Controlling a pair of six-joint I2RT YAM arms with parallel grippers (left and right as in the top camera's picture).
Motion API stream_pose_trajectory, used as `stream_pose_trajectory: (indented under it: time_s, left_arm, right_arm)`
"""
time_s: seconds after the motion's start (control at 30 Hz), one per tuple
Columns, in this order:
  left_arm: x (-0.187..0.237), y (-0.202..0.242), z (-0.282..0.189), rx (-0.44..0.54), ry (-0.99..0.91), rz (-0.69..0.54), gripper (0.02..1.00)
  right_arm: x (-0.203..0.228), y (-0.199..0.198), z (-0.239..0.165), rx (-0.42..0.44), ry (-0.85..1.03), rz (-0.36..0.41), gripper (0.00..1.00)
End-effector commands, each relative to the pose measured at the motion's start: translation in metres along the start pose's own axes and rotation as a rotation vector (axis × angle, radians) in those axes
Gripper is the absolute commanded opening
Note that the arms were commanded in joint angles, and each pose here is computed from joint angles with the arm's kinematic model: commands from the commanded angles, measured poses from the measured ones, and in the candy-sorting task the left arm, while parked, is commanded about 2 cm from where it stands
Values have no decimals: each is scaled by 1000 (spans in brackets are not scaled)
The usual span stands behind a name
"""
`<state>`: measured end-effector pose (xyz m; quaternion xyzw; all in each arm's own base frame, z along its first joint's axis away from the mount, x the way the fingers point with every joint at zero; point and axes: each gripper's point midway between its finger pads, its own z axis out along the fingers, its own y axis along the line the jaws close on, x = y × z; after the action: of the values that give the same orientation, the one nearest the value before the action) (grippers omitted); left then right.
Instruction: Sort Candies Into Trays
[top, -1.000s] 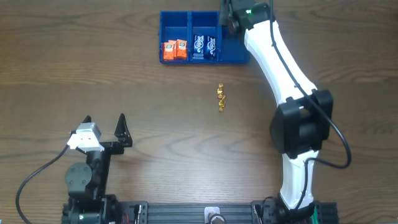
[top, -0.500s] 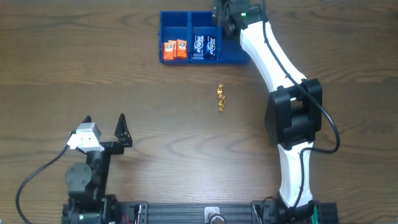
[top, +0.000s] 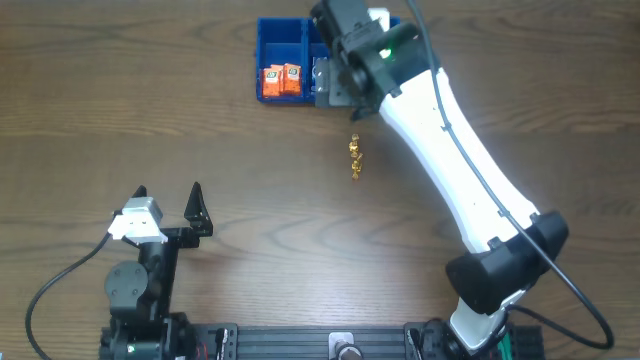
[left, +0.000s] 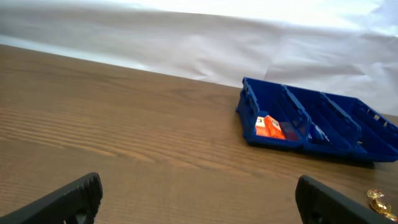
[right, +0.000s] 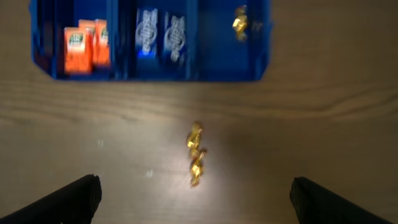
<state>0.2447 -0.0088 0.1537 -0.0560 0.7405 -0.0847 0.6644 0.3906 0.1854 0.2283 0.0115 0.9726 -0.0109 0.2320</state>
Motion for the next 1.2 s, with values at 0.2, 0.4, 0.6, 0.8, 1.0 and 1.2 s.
stream_pose_trajectory:
  time_s: [0.2, 0.4, 0.6, 0.8, 1.0, 1.2]
  left_arm:
    - [16, 1, 1, 6, 50, 7, 998]
    - [16, 1, 1, 6, 50, 7, 998]
    - [16, 1, 1, 6, 50, 7, 998]
    - [16, 1, 1, 6, 50, 7, 998]
    - [16, 1, 1, 6, 50, 7, 998]
    - [16, 1, 1, 6, 50, 7, 998]
  right_arm:
    - [138, 4, 138, -1, 352, 57, 1000]
    - [157, -6, 155, 10, 369, 67, 1000]
    - [145, -10, 169, -17, 314, 109, 1000]
    - [135, -13, 172, 3, 266, 92, 996]
    - [135, -14, 179, 11, 259, 53, 958]
    - [133, -14, 184, 15, 247, 35, 864]
